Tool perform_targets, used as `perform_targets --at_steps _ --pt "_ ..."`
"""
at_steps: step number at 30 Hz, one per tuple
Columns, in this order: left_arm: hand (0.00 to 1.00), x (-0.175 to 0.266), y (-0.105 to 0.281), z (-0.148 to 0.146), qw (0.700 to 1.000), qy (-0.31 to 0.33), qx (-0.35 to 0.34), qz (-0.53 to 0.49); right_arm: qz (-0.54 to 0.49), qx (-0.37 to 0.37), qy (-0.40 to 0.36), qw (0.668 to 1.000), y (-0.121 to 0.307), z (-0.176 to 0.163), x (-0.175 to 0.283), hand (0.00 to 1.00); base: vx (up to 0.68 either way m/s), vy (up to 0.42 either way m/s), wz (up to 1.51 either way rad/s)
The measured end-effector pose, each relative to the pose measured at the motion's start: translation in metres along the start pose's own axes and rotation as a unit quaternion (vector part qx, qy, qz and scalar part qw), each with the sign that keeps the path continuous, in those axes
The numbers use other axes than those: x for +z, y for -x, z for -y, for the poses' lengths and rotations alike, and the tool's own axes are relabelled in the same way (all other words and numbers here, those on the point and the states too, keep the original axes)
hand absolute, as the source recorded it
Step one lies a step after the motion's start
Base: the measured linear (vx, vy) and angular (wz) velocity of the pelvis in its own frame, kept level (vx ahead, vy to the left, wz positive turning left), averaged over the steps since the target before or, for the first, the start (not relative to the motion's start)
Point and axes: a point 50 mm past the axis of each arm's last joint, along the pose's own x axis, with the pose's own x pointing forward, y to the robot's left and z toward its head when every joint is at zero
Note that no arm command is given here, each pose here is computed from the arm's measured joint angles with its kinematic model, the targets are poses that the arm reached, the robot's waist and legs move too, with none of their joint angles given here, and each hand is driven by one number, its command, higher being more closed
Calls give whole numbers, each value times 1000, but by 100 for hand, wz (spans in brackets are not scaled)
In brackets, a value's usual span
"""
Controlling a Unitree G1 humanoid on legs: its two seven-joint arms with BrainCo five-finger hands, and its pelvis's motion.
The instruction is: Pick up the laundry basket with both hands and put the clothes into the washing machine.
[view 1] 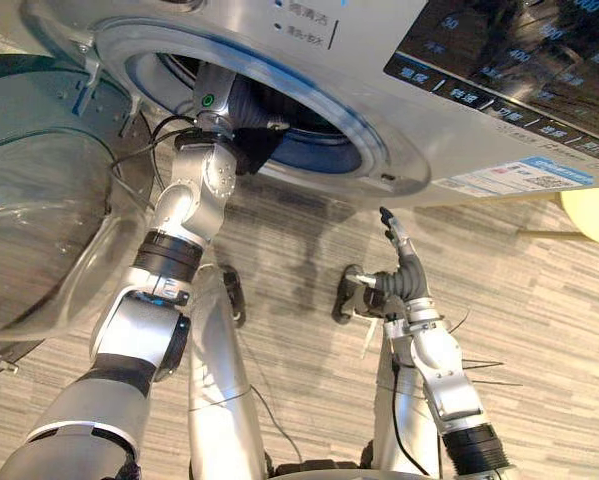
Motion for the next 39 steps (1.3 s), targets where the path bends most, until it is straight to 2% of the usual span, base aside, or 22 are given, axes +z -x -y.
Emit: perform_targets --at_steps 4,9,12,15,16,24,30,39 --pt "0 -13 19 -4 984 130 101 -64 -4 -3 -2 1000 2 -1 -1 0 17 -52 -1" --pt "0 -37 84 34 936 270 133 -184 -10 -12 -6 1000 4 -4 -2 0 1 -68 6" --pt "0 -47 119 57 906 311 131 -257 -14 -18 -5 1000 6 -4 -3 0 11 -90 5" --pt "0 -50 139 66 876 349 149 -299 -15 -19 -5 1000 6 -4 -3 0 12 -62 1" --pt "0 -53 150 67 855 375 165 -317 -17 -19 -8 1000 6 -5 -3 0 3 -68 5" --pt "0 -61 181 90 784 454 172 -387 -38 -21 -7 999 10 -5 -9 0 6 -47 0" --pt "0 -68 175 124 724 530 107 -428 -44 -21 -13 999 10 -4 -11 0 5 -41 -1" --pt "0 -56 94 98 714 605 103 -338 -31 -26 -5 999 -1 3 -9 0 -9 -26 -7"
